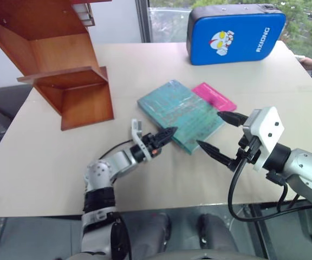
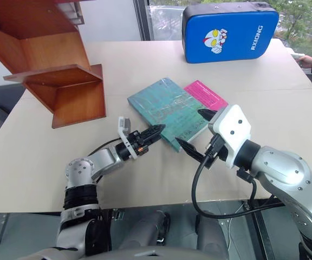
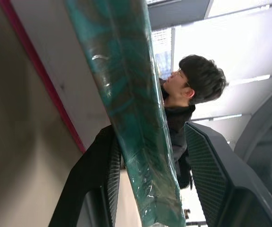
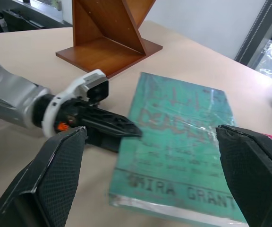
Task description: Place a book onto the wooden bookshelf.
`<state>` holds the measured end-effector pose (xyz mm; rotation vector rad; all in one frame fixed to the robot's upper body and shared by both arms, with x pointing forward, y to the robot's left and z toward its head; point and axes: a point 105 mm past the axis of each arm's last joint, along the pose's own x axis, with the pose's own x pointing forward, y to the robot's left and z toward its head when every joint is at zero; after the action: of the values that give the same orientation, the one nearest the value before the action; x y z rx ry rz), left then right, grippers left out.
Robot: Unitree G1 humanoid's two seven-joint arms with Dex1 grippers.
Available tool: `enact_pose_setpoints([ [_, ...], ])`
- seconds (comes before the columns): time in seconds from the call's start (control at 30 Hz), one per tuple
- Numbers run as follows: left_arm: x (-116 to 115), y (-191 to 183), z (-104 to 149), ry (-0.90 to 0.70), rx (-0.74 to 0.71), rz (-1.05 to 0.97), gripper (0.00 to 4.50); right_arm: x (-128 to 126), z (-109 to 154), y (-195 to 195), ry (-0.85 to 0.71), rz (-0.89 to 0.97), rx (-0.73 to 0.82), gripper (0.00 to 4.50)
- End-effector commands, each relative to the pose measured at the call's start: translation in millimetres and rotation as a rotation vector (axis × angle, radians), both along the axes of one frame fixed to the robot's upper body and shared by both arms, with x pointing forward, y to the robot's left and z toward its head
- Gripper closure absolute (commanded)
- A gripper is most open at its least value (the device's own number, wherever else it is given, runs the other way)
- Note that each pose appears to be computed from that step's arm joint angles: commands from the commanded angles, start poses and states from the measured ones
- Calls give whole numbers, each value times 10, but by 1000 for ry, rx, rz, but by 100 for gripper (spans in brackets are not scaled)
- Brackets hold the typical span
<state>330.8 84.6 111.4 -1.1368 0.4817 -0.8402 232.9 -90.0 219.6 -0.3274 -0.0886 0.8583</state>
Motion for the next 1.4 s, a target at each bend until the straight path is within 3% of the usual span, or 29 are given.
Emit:
enact_pose_setpoints([
  [0.03,47,34,63,-8,-40,21,209,-59,96,28,-59,11,-6,0],
  [0.13,83,71,27,30,-56,47,122,-65,86,29,-58,8,-7,0],
  [0.2,91,88,1,47,-49,50,22,-67,83,33,-58,8,-7,0],
  [0.3,96,110,-26,58,-49,58,9,-62,83,28,-60,7,-8,0],
  [0.4,89,137,-54,67,-52,68,92,-56,79,22,-60,6,-8,0],
  [0.5,57,175,-74,67,-55,68,246,-52,76,26,-59,9,-4,0],
  [0.67,-3,314,-52,56,-69,77,446,-33,63,49,-56,21,8,0],
  [0.9,-105,343,48,28,-68,47,446,-21,46,58,-55,28,17,0],
  [1.13,-74,359,569,-180,13,37,446,27,100,-5,-71,-2,30,0],
  [1.3,-89,328,1126,-525,246,30,446,124,242,-112,-112,5,47,0],
  [1.4,-226,202,1428,-812,447,6,446,204,447,-113,-161,26,106,0],
])
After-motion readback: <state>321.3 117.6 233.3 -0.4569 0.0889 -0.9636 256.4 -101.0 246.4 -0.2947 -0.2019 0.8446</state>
